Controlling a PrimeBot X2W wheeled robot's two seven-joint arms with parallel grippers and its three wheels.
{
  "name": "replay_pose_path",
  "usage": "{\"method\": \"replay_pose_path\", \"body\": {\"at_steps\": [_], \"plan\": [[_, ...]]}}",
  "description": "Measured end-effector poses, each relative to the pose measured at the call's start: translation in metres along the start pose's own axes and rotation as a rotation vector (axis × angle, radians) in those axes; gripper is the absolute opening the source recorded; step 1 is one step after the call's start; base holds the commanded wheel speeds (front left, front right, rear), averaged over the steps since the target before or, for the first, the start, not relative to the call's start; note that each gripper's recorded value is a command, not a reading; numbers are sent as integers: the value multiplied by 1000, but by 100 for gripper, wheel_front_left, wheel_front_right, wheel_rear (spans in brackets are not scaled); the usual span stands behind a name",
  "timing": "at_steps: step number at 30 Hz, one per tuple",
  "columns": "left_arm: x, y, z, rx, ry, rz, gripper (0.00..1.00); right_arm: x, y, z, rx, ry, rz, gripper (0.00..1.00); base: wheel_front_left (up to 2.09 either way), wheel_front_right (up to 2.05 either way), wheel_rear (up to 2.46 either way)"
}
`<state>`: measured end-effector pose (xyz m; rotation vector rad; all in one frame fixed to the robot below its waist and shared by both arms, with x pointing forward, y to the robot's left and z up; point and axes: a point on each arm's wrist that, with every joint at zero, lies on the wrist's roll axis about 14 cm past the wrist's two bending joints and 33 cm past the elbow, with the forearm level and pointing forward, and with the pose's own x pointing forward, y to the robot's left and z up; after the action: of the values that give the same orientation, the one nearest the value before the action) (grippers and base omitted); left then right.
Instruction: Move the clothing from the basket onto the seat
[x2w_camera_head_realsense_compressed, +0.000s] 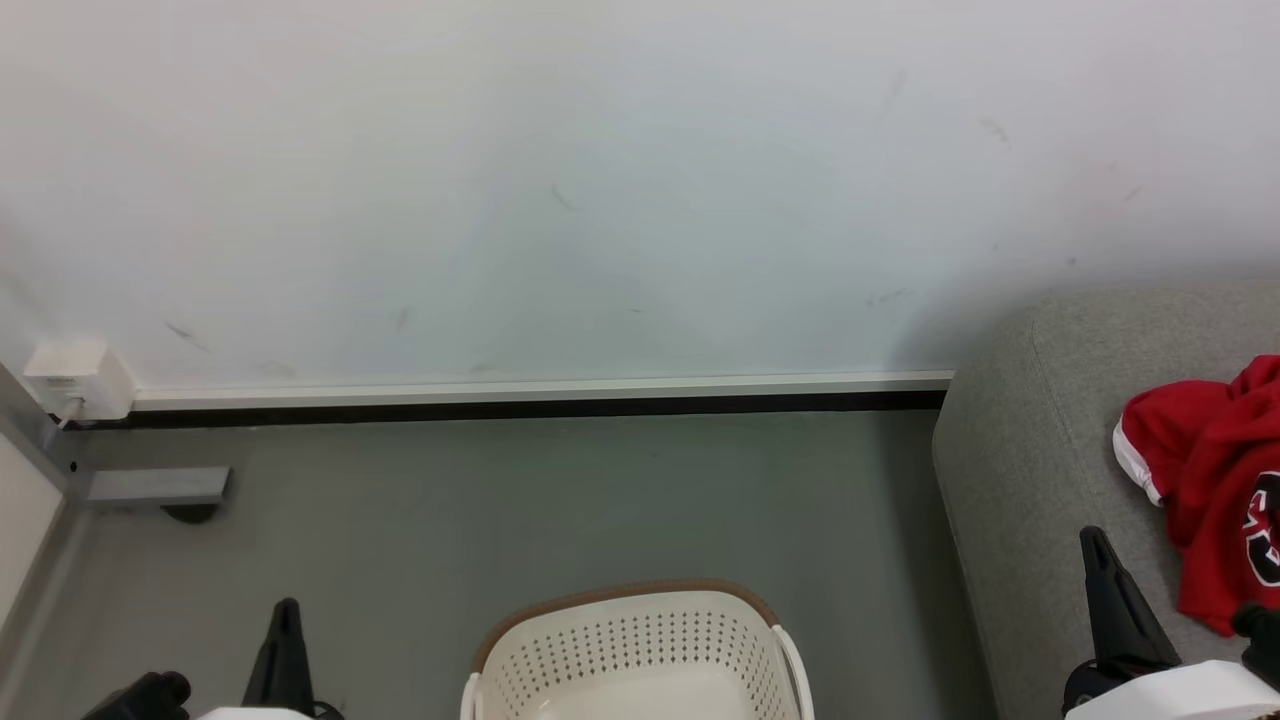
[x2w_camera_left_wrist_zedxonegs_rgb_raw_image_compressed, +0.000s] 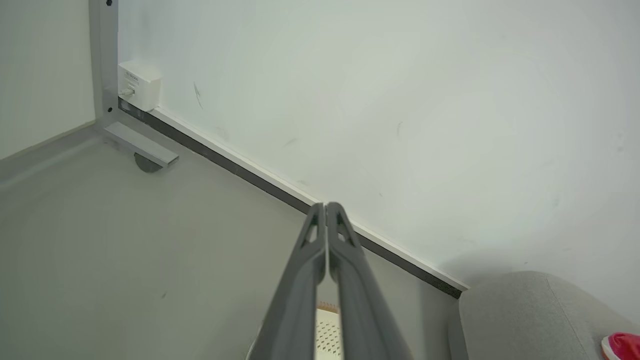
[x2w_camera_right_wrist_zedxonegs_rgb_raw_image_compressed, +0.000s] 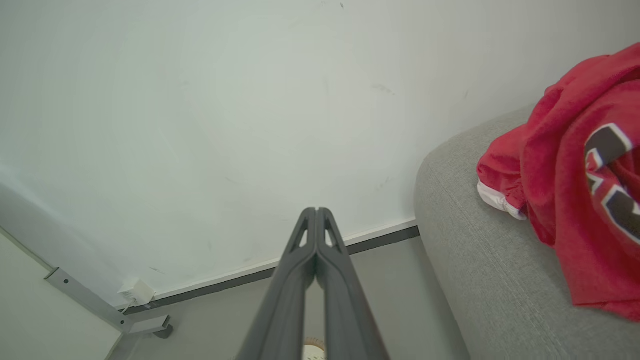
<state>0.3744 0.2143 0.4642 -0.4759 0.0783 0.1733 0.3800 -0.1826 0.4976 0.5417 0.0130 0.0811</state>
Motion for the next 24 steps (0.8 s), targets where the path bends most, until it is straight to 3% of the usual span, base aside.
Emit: {"method": "replay_pose_path", "body": {"at_steps": [24], "plan": [[3, -6, 2, -347, 40, -13, 0, 2, -9, 3, 328, -8, -65, 0, 0, 0, 0]]}}
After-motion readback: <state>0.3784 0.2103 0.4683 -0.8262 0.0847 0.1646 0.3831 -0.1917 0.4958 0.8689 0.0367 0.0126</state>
